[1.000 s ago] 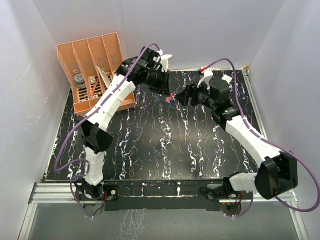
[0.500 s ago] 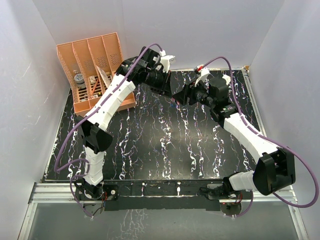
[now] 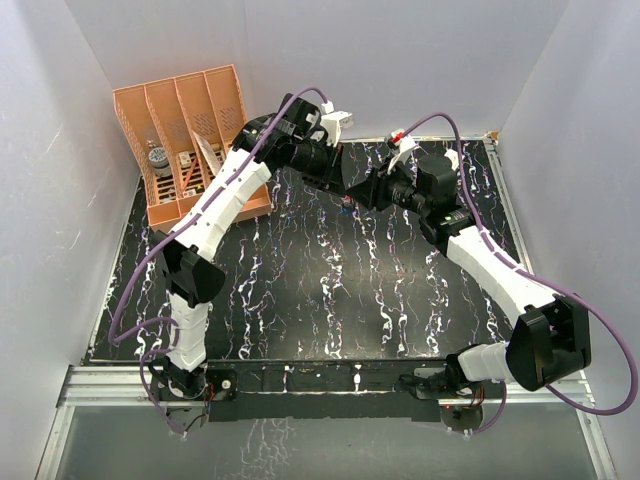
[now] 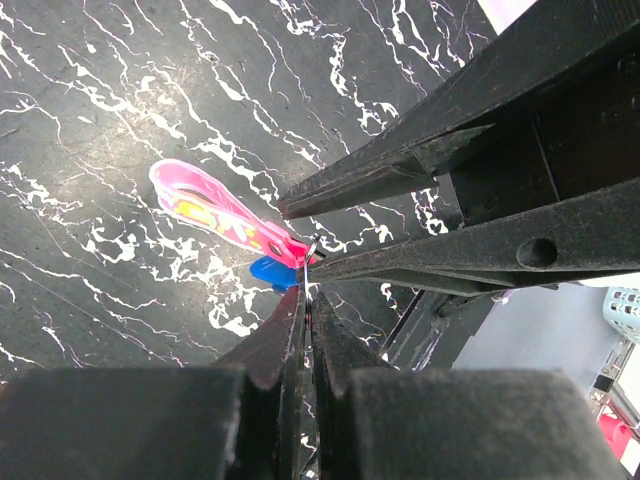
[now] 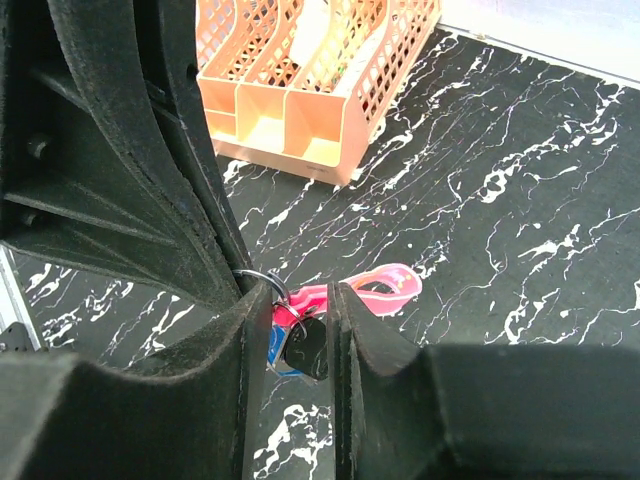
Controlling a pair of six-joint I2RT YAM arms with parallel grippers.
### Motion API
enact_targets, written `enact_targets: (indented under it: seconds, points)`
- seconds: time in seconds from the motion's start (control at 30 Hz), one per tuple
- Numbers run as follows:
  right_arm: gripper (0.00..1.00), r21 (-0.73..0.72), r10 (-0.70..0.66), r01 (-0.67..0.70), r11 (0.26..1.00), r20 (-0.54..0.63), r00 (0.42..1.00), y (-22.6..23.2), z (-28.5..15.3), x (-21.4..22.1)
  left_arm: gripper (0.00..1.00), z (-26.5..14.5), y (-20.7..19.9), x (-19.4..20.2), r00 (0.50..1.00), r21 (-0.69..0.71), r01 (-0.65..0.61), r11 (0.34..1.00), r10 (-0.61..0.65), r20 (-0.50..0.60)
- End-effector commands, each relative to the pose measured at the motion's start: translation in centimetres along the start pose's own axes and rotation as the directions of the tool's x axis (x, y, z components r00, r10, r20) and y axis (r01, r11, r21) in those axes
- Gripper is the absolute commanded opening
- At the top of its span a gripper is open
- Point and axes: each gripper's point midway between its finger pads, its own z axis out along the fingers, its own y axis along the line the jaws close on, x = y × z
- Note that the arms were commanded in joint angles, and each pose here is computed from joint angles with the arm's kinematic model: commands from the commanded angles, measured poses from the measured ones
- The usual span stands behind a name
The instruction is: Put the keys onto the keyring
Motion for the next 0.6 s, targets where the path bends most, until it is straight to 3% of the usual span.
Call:
enact_targets:
  seconds: [0.0, 0.4, 0.57]
  points:
    - [0.25, 0.004, -0.068, 0.068, 0.998, 0.100, 0.993, 0.2, 0.1, -3.8, 0.00, -1.7, -2.3, 0.2, 1.000, 0.070, -0.019, 0.997, 0.019, 0.007]
    - [0.00, -0.004, -0.072, 0.073, 0.997, 0.107, 0.992, 0.4, 0.0, -3.8, 0.00, -1.6, -2.0, 0.2, 1.000, 0.055, -0.014, 0.998, 0.013, 0.008]
    - [0.00, -0.012, -0.029, 0.030, 0.999, 0.120, 0.992, 0.5, 0.1, -3.8, 0.00, -1.6, -1.3, -0.3, 1.000, 0.010, -0.004, 1.000, 0.004, 0.030]
